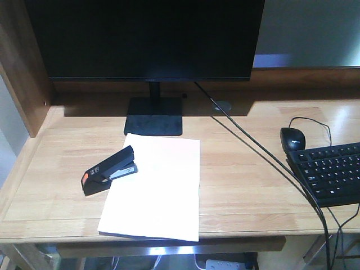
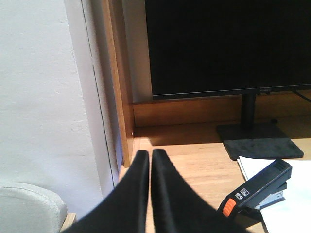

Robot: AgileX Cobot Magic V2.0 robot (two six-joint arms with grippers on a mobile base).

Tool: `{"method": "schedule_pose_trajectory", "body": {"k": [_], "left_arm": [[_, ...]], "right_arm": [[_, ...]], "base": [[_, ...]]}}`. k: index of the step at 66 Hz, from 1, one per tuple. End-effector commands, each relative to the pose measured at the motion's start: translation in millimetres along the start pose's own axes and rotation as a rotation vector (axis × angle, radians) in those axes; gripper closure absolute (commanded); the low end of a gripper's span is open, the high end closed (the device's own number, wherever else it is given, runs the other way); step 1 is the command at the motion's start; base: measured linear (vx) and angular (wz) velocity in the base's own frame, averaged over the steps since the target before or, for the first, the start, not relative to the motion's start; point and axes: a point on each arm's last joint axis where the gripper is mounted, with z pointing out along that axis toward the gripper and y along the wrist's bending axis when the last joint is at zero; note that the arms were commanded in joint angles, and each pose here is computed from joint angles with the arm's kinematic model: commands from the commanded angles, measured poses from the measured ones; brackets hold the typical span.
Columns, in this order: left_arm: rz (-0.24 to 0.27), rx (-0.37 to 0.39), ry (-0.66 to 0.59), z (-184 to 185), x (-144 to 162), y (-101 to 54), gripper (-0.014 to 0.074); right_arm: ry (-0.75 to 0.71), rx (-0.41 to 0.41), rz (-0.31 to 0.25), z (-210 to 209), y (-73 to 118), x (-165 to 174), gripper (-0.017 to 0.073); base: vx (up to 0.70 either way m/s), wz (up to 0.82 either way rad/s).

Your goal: Grab stapler and paper to desk for stapling

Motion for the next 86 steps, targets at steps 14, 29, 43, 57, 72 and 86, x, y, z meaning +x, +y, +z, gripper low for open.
{"method": "schedule_pose_trajectory", "body": {"k": [14, 29, 43, 57, 72, 86], "left_arm": [[-0.002, 0.024, -0.078, -1.3, -13.5, -1.6, 0.0601], [-0.002, 0.024, -0.078, -1.3, -13.5, -1.6, 0.0601], [-0.002, 0.024, -0.078, -1.3, -13.5, -1.6, 0.0601], [-0.005, 0.023, -0.077, -1.7, -13.3, -1.4, 0.0601], [-0.067, 0.087, -0.041, 0.6, -4.4, -7.8, 0.0601], [-0.083, 0.148, -0.065, 12.9, 34.7, -17.6, 0.0601]], "right_arm": [[-0.075, -0.010, -0.010, -2.2, 0.6, -13.2, 0.0568], [-0.075, -0.010, -0.010, -2.2, 0.6, -13.2, 0.0568], [-0.075, -0.010, -0.010, -2.2, 0.6, -13.2, 0.0568], [-0.075, -0.010, -0.010, -2.2, 0.6, -13.2, 0.0568], [-0.075, -0.010, -0.010, -2.2, 0.6, -13.2, 0.0568], [-0.075, -0.010, -0.010, -2.2, 0.6, -13.2, 0.0568]], "base": [[0.00, 0.00], [0.00, 0.00], [0.00, 0.00], [0.00, 0.00], [0.00, 0.00], [0.00, 0.00]]}}
